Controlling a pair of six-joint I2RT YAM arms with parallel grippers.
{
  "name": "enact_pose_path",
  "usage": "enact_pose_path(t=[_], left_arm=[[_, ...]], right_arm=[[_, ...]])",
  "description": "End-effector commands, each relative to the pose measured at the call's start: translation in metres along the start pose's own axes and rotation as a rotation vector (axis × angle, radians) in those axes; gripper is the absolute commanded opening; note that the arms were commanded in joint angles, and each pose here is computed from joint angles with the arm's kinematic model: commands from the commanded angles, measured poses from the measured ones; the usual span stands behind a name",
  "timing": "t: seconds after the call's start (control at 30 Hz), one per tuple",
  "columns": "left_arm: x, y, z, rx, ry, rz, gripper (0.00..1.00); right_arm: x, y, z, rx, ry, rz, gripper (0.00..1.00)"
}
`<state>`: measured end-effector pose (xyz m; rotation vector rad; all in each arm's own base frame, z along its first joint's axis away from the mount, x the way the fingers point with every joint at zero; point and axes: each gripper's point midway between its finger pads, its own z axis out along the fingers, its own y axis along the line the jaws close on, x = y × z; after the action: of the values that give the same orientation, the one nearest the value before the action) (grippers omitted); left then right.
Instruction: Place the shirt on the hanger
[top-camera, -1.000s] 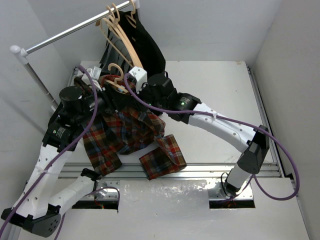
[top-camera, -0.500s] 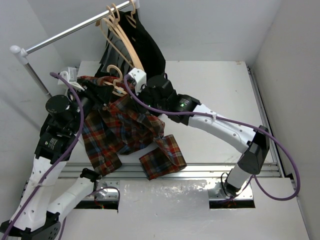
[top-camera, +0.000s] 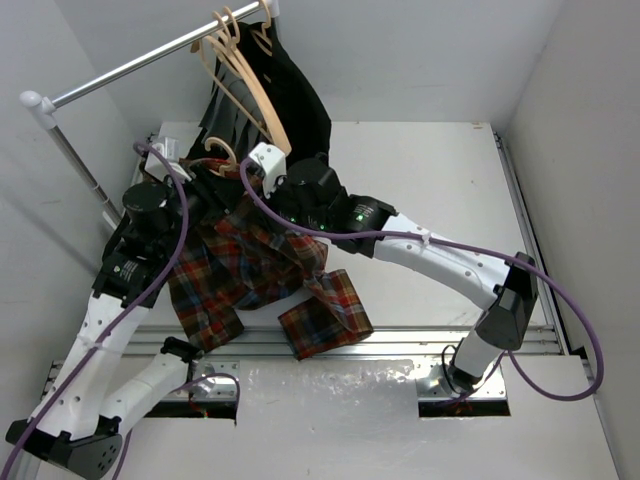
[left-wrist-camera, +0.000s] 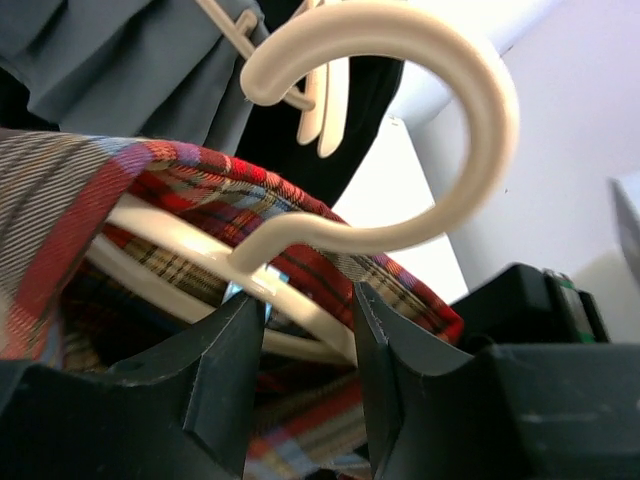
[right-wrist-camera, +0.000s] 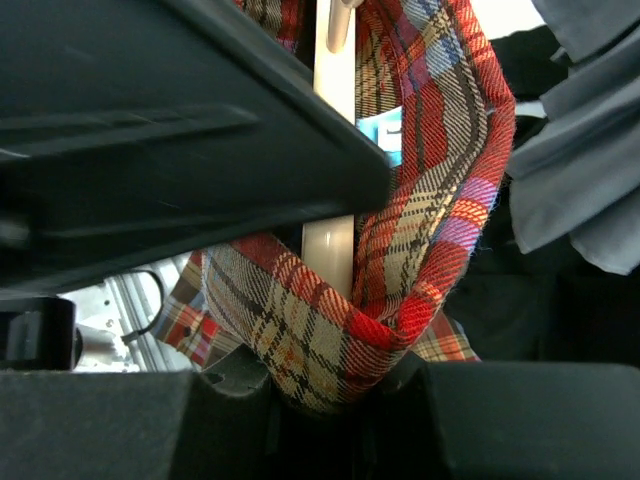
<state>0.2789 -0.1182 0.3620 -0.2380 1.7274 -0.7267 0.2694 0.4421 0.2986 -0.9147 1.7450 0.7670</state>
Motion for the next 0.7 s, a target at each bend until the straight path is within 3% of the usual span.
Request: enact_pose_path(t=[0.0,0.2,0.37,0.5,0.53,0.6,0.67], left_arm=[[-0.01,-0.011,0.002,0.048,-0.046,-0.027,0.38],[0.012,-0.002,0.005,0.031,0.017,-0.103,0.39],[-0.012,-0.012,0.007,0.065,-0.061,-0.127,0.39],[-0.02,-0.015,0.009,0.091,-0.07,-0.216,0.26],[-0.022,-0.015,0.008,0.091,-0.072,-0.259,0.11],[-0.028,-0.005,0.008,0.068,-0.1,-0.314,0.0],[-0.031,0.001,0.008,0.061,-0.115,-0.339,0.0]], right_arm=[[-0.064,0.022,-0.017,-0.056,-0.197,-0.03,0.0],[-0.066,0.028,-0.016,-0.07,-0.205,-0.036,0.0],[-0.054,0.04,-0.008,-0.122,-0.175,-0.016,0.0],[-0.054,0.056,0.001,-0.19,-0.187,0.0,0.0],[-0.057,0.058,0.002,-0.204,-0.202,0.002,0.0],[-0.063,0.058,0.004,-0.204,-0.214,-0.002,0.0],[-0.067,0.058,0.005,-0.2,-0.221,-0.022,0.0]])
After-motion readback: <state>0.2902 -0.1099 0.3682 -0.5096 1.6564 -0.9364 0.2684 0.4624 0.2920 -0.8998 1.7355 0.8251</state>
